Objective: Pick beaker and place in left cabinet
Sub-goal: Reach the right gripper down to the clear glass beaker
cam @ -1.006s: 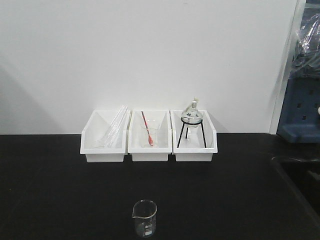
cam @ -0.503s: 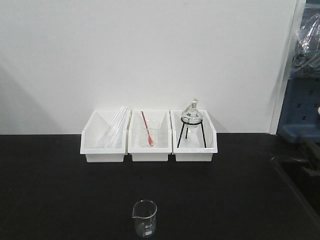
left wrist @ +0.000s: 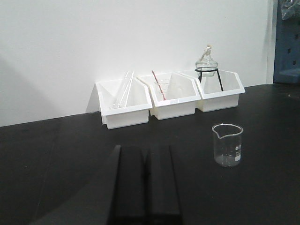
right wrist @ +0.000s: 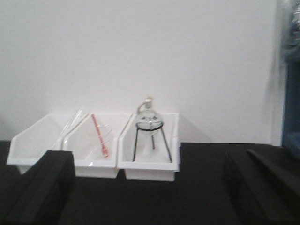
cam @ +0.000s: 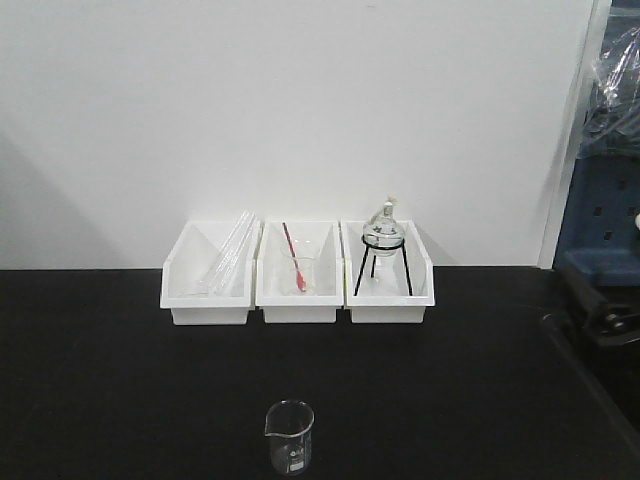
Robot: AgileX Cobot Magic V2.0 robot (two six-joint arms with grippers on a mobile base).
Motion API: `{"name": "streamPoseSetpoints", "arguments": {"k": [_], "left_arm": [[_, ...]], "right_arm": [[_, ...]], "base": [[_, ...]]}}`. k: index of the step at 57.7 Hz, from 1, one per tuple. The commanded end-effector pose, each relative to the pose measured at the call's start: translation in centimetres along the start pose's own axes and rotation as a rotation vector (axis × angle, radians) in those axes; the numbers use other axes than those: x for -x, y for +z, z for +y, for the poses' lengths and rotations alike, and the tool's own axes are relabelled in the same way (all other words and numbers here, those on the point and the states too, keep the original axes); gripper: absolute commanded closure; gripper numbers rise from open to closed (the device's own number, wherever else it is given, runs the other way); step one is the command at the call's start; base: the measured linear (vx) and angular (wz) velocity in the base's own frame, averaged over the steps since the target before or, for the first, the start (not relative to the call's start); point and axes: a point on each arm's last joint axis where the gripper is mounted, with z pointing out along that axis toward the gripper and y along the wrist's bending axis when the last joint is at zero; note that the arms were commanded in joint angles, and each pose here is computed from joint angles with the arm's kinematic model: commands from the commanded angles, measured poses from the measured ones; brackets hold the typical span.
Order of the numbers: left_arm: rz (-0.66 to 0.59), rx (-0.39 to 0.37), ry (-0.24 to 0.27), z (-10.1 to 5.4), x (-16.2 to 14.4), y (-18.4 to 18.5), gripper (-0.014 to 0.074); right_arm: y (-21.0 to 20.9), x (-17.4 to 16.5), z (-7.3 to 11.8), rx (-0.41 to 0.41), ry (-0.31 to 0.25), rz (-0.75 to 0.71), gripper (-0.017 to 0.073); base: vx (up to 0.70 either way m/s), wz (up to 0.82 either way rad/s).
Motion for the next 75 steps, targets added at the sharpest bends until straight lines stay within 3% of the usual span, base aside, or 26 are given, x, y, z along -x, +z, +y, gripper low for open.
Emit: {"name": "streamPoseSetpoints", "arguments": {"k": [1,16,25,33,42,59,75], "left_arm": [[-0.086,0.004,-0.011,0.0,0.3,-0.1,0.0592],[-0.086,0.004,-0.011,0.0,0.3,-0.1,0.0592],[-0.086,0.004,-0.011,0.0,0.3,-0.1,0.0592],[-0.086,0.004,-0.011,0.0,0.3,-0.1,0.0592],[-0.086,0.004,-0.011,0.0,0.3,-0.1,0.0592],[-0.086,0.004,-0.011,0.0,0.3,-0.1,0.0592],[-0.086,0.004,-0.011,0.0,0.3,-0.1,0.0592]], "right_arm": [[0.9,0.2,2.4,0.129,-0.058,-0.057,-0.0108],[3.8,-8.9,8.7,0.398,-0.039,0.091,-0.0073],[5.7,-13.5,9.9,0.453,-0.009,0.116,-0.0069],[6.9,-16.2,10.6,0.495,0.036,0.048,-0.006],[8.5,-18.8,12.0,0.608,0.029,0.017,-0.0051],[13.2,-21.1,13.4,0.62,0.037,0.002,-0.0032],[16.4,-22.1,14.4,0.637,0.1,0.036,-0.0032]], "base": [[0.0,0.0],[0.0,0.0],[0.0,0.0],[0.0,0.0],[0.0,0.0],[0.0,0.0],[0.0,0.0]]}}
